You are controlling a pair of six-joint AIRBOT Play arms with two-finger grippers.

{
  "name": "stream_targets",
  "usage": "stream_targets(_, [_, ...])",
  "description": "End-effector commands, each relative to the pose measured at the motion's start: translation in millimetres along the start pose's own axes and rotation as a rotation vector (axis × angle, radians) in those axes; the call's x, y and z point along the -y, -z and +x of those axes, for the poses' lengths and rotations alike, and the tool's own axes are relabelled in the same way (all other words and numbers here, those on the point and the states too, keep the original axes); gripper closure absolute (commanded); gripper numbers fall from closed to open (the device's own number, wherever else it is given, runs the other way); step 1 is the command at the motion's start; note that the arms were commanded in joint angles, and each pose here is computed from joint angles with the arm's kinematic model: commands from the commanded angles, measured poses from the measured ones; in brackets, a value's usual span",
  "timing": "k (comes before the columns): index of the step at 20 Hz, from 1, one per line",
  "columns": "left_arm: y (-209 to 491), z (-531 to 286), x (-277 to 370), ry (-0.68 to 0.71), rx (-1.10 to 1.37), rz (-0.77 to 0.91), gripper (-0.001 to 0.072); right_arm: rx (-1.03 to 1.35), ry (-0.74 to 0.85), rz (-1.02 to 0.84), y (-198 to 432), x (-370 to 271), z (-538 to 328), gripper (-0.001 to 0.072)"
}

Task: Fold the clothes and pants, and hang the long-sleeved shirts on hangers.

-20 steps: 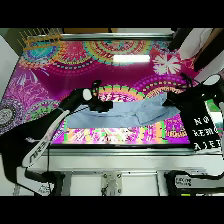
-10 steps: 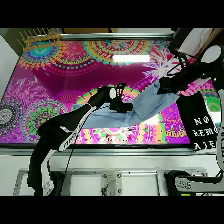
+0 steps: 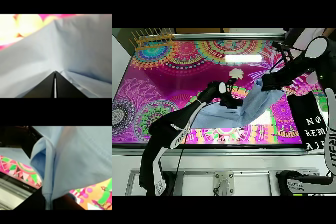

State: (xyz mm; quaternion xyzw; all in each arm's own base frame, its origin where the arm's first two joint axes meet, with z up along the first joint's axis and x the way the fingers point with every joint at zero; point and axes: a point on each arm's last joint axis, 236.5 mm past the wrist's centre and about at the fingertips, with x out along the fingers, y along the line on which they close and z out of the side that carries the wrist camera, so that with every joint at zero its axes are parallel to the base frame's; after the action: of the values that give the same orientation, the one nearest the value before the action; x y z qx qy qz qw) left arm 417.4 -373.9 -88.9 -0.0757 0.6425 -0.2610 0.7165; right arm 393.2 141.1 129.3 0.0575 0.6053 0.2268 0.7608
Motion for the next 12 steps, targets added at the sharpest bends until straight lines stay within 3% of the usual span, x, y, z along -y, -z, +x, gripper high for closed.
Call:
stream_targets(1, [-37.8, -57.3, -31.7, 0.001, 0.114, -0.053, 0.0701, 0.002, -0.018, -0.026, -2.2, -27.2, 10.0, 0.0694])
stream_targets(12, [-71.2, -244.1, -148.5, -0.061, 0.366, -0.189, 0.0701, 0.022, -0.217, -0.159, -7.9, -185.2, 115.2, 0.0694])
